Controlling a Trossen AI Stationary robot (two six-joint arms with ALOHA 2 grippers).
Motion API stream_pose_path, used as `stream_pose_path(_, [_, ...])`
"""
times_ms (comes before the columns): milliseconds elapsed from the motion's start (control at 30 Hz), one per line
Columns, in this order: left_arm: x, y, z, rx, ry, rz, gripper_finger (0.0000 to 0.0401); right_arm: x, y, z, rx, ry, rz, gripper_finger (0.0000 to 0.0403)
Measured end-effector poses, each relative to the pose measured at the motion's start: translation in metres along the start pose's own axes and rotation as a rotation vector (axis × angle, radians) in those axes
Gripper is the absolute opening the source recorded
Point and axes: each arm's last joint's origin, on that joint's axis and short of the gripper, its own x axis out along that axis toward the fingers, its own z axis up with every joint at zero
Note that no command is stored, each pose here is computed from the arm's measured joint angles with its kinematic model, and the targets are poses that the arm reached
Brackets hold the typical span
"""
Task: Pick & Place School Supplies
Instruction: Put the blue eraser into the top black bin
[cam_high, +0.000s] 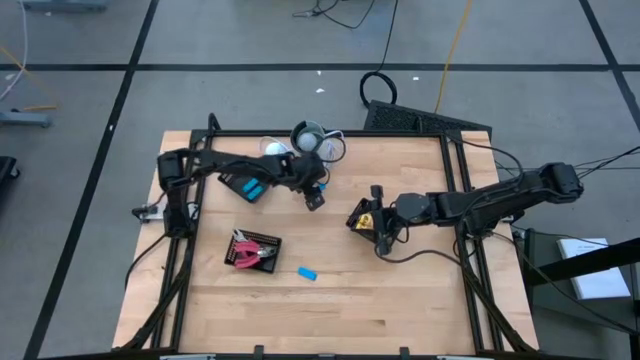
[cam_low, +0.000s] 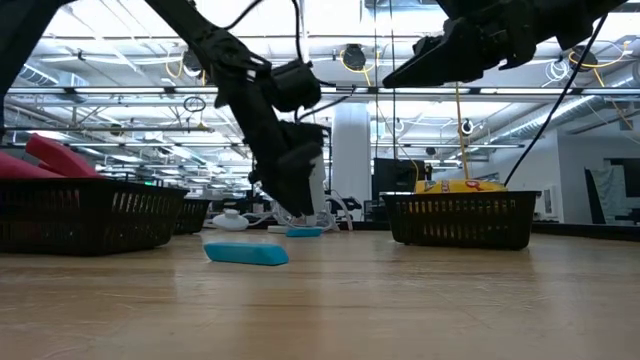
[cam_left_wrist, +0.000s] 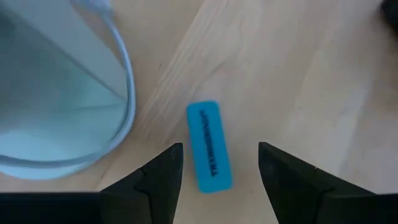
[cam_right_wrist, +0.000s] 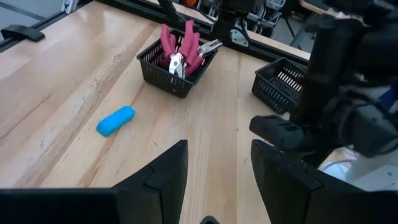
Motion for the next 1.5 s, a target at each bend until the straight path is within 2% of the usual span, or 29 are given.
stream_pose_path(133, [0.01, 0.004, -0.001, -0.005, 0.026, 0.011, 0.0209, -0.004, -0.001, 0.001, -0.001, 0.003, 0.0, 0.0166])
stream_pose_path(367, [0.012, 0.012, 0.001, -0.021, 0.017, 0.044, 0.021, -0.005, -0.001, 0.002, -0.018, -0.007, -0.002, 0.0166])
stream_pose_path(500, [0.012, 0.011, 0.001, -0.017, 0.022, 0.004, 0.0213, -0.005, -0.001, 0.002, -0.019, -0.007, -0.002, 0.0166])
stream_pose_path(900, [0.012, 0.007, 0.0, -0.018, 0.028, -0.001, 0.0277, -0.005, -0.001, 0.002, -0.018, -0.008, -0.002, 0.0166])
stream_pose_path(1200, [0.011, -0.019, -0.005, 0.028, 0.043, -0.027, 0.0265, -0.005, -0.001, 0.002, -0.026, -0.008, -0.003, 0.0166])
stream_pose_path(1367, [0.011, -0.014, -0.004, 0.018, 0.032, 0.032, 0.0254, -0.005, -0.001, 0.003, -0.029, -0.015, -0.005, 0.0166])
stream_pose_path(1500, [0.016, -0.007, -0.003, 0.002, 0.03, 0.039, 0.0251, -0.005, -0.001, 0.003, -0.028, -0.015, -0.004, 0.0166])
